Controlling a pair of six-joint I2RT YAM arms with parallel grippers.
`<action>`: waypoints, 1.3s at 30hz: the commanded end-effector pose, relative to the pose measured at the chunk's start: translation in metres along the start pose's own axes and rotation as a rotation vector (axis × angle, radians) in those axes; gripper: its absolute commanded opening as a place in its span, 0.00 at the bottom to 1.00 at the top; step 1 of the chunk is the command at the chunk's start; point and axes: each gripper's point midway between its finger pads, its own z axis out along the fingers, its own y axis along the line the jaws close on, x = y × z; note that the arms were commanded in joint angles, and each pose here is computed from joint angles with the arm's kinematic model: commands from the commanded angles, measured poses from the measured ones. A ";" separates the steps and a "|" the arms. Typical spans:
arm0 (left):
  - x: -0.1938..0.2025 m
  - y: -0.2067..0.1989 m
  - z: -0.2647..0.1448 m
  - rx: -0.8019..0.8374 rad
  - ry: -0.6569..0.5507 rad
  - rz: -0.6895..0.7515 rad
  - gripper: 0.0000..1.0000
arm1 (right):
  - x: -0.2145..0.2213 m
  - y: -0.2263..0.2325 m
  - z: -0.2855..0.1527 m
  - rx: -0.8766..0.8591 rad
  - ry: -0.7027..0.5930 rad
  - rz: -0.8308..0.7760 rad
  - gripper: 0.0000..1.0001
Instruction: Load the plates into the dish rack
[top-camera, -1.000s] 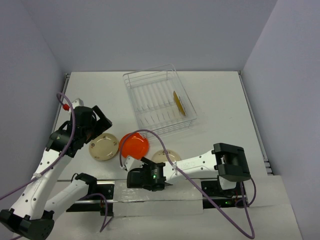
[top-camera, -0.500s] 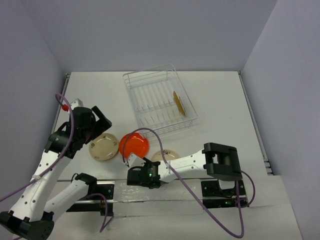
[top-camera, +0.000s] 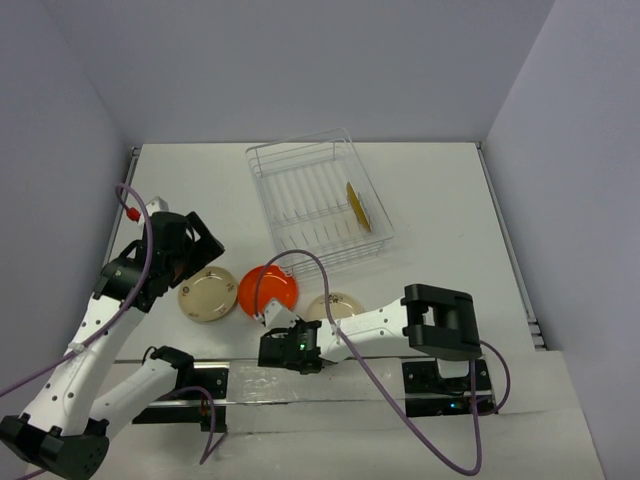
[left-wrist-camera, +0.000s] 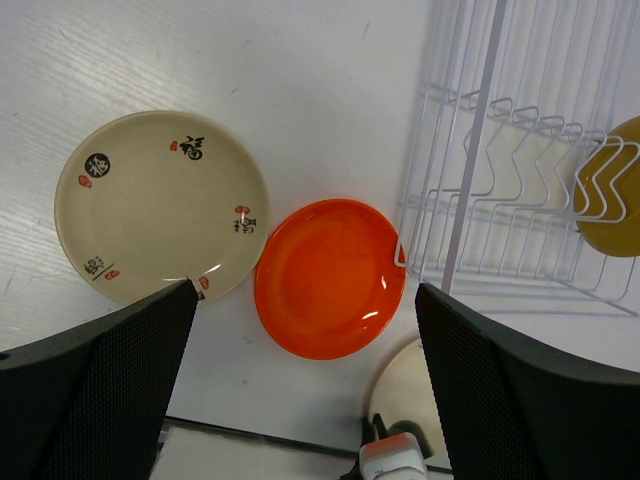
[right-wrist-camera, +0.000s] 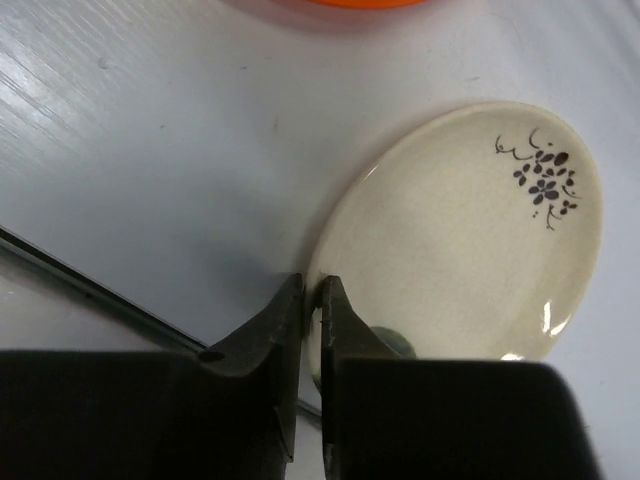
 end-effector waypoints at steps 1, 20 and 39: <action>-0.016 -0.007 -0.011 0.015 -0.044 -0.022 0.99 | 0.011 0.001 0.005 0.000 0.029 0.024 0.04; -0.032 -0.024 -0.024 0.106 -0.094 0.003 0.99 | -0.099 -0.039 -0.184 -0.459 -0.365 0.165 0.00; -0.045 -0.034 -0.022 0.099 -0.113 0.022 0.99 | -0.239 -0.243 -0.218 -0.582 -0.734 0.377 0.00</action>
